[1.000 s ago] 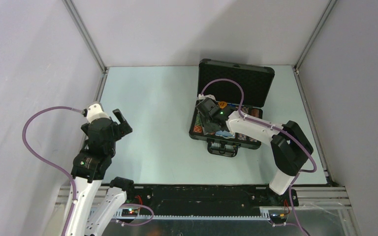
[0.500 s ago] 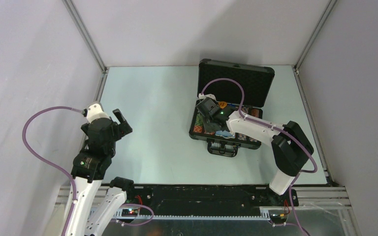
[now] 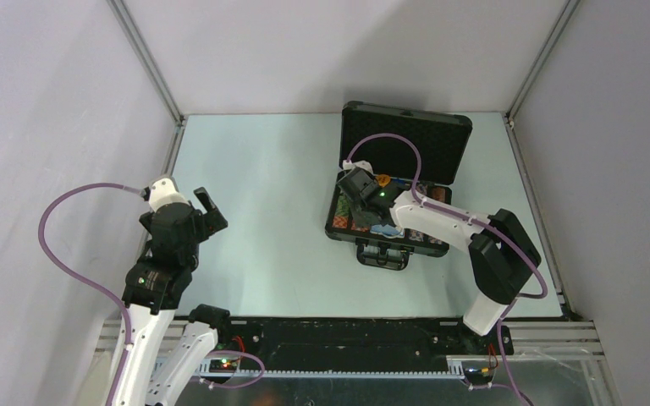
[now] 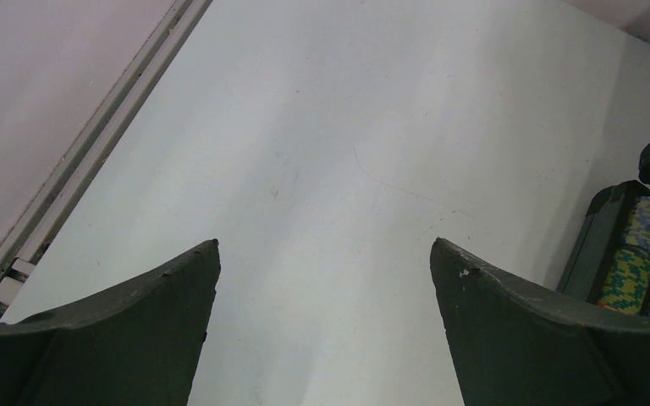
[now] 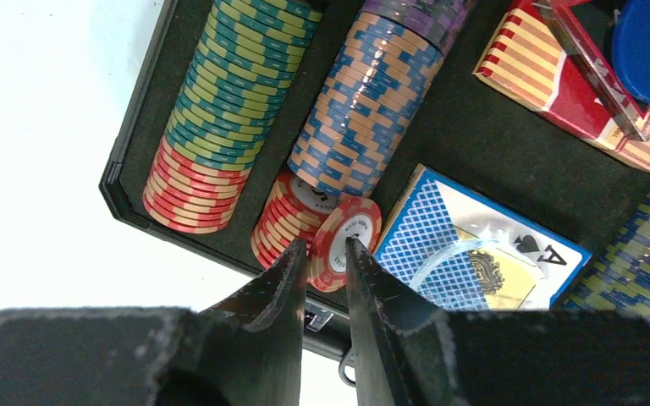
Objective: Pack up texas hold em set
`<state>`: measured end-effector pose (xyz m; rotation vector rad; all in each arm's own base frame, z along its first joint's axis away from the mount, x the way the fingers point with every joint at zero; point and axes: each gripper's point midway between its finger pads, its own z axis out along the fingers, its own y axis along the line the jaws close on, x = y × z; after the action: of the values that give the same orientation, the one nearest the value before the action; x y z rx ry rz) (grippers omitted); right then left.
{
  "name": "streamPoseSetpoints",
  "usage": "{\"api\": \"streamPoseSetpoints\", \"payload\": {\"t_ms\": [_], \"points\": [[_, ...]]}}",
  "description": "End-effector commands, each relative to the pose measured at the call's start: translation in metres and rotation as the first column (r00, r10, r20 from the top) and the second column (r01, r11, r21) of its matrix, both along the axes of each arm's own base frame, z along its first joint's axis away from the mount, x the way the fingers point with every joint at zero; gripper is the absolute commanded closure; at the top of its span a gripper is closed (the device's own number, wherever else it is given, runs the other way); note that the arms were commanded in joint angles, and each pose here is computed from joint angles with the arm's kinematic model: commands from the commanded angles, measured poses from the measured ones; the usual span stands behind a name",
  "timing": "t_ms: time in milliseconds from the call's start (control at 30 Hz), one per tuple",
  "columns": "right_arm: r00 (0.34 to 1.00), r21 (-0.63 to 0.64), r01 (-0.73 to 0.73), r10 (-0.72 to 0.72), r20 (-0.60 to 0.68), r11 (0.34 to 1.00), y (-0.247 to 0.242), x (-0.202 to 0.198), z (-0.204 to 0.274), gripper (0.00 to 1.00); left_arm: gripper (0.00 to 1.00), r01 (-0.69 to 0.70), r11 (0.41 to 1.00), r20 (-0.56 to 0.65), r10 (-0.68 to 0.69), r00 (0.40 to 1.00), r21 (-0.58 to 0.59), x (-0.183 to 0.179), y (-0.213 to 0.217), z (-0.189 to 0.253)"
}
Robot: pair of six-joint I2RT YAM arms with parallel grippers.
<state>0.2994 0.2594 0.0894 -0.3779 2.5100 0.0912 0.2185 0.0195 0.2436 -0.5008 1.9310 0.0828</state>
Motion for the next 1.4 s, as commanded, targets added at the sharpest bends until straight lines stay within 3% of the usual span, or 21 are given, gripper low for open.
{"api": "streamPoseSetpoints", "payload": {"t_ms": [0,500,900,1367], "points": [[0.997,-0.108,0.062,-0.058,0.043,0.992,-0.033,0.003,0.011,0.73,0.02,-0.017,1.0,0.024,0.017,1.0,-0.016,0.002,0.002,0.007],[0.996,-0.109,0.064,-0.058,0.063,0.992,-0.036,0.007,0.016,0.8,0.02,-0.016,1.0,0.022,0.016,1.0,-0.016,0.002,0.001,0.006],[0.998,-0.051,0.049,-0.046,0.051,0.998,-0.024,0.01,0.013,0.77,0.02,-0.016,1.0,0.023,0.016,1.0,-0.017,0.002,0.001,0.007],[0.996,0.006,0.055,-0.055,0.076,0.998,-0.019,0.019,0.022,0.94,0.02,-0.013,1.0,0.02,0.013,1.0,-0.017,0.002,0.001,0.006]]}}
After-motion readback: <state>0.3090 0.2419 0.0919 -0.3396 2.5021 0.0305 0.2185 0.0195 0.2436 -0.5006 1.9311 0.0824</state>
